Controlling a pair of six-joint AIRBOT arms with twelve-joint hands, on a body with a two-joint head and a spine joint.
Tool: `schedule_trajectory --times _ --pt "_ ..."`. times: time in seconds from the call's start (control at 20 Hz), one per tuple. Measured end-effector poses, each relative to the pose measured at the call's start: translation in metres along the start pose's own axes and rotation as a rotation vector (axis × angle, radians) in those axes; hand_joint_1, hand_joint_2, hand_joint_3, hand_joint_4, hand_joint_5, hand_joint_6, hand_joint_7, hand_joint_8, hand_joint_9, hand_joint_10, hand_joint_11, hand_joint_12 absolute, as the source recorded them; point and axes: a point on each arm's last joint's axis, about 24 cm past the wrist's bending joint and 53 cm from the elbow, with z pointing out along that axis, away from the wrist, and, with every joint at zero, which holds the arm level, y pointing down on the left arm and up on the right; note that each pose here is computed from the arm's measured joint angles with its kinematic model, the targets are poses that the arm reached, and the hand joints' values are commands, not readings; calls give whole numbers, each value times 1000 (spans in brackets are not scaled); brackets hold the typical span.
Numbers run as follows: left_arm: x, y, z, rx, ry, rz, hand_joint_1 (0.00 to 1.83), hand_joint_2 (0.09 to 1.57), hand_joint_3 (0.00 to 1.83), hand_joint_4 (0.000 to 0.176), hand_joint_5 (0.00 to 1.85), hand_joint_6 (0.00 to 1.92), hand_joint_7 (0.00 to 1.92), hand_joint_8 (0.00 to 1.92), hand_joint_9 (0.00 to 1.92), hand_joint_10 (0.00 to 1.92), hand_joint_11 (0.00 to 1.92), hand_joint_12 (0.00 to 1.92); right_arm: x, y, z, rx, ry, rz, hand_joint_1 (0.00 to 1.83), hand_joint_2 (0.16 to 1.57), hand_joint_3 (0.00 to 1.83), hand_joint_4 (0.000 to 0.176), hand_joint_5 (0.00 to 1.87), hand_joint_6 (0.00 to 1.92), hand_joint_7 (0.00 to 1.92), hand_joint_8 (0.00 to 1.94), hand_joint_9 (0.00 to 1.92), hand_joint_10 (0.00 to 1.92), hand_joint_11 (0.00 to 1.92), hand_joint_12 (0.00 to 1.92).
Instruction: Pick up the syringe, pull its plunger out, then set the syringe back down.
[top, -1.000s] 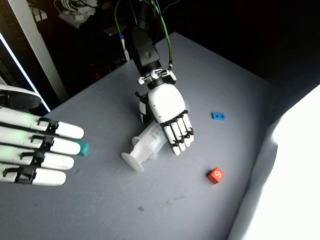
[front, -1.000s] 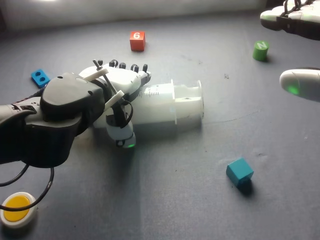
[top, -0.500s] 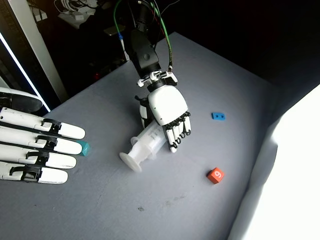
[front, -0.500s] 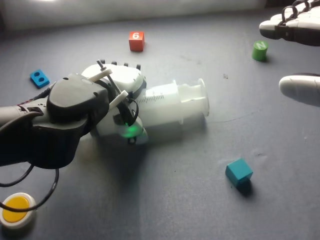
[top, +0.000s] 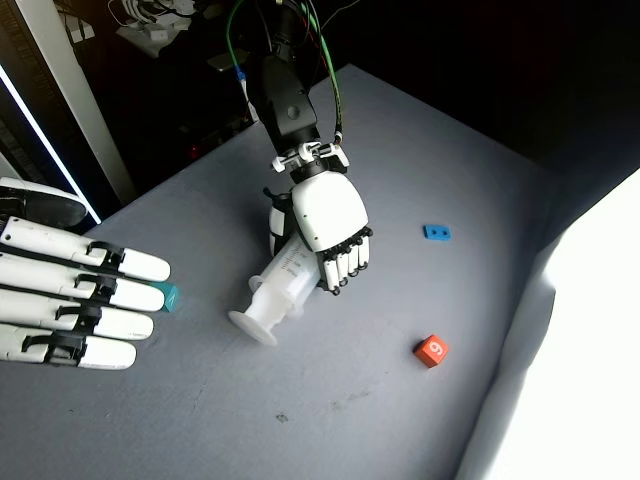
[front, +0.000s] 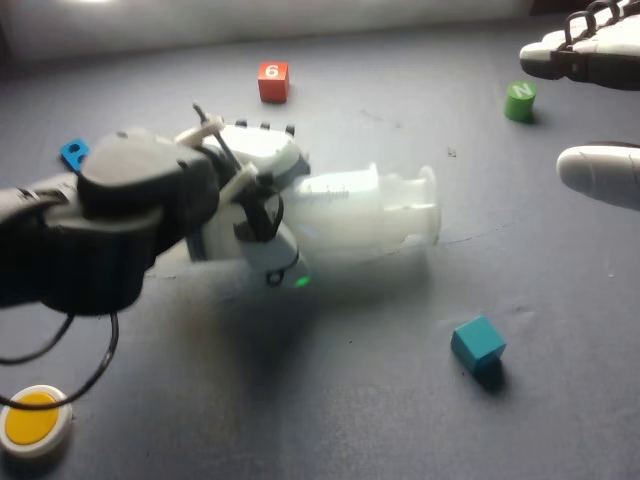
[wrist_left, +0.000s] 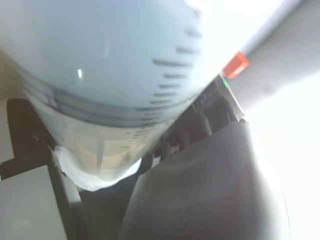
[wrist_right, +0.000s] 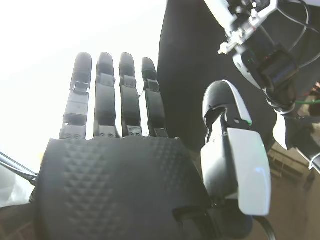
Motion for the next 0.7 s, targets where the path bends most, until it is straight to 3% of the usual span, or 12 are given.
schedule_trajectory --times 0.1,0.15,0.25,0.3,0.35,0.45,0.5,0.55,0.7 --pt "-14 -15 -9 41 -13 -7 1103 1316 0 0 606 1494 666 1583 585 1454 491 1638 6 -3 0 15 21 43 193 1267 0 0 321 0 321 0 276 4 0 639" --pt "-17 -18 -13 47 -14 -17 1101 1314 0 7 600 1535 674 1536 602 1411 510 1589 7 -5 0 21 29 60 213 1265 0 0 324 1 320 0 274 3 0 642" --pt "-22 -21 -21 55 -11 -49 1104 1311 1 0 600 1519 682 1549 606 1463 520 1635 8 -1 3 14 30 75 250 1251 0 0 323 2 316 2 271 2 0 641" --pt "-25 -22 -25 55 -13 -65 1109 1307 0 0 609 1497 688 1545 606 1459 509 1661 7 3 6 2 25 83 443 1154 0 0 284 0 276 0 246 1 0 610" --pt "-28 -23 -27 56 -16 -76 1109 1307 0 0 609 1497 688 1545 606 1459 509 1661 7 5 7 -4 22 86 443 1154 0 0 284 0 276 0 246 1 0 610" --pt "-38 -28 -33 66 -28 -90 1115 1297 0 3 614 1530 713 1468 629 1391 506 1616 10 10 11 -23 21 102 643 1007 0 0 159 0 174 0 161 0 0 432" --pt "-43 -29 -35 66 -34 -95 1119 1290 0 7 631 1510 720 1456 637 1400 517 1641 9 13 14 -29 19 110 784 969 0 0 71 0 128 0 128 0 0 314" --pt "-46 -32 -38 74 -38 -101 1118 1291 0 7 624 1540 721 1437 636 1380 507 1626 3 12 17 -19 -9 158 1081 934 0 0 2 0 74 0 73 0 0 75" --pt "-51 -34 -43 84 -38 -112 1117 1291 0 7 623 1543 722 1431 640 1351 497 1615 -12 4 25 3 -65 252 1128 937 0 0 0 0 86 7 91 10 10 50"
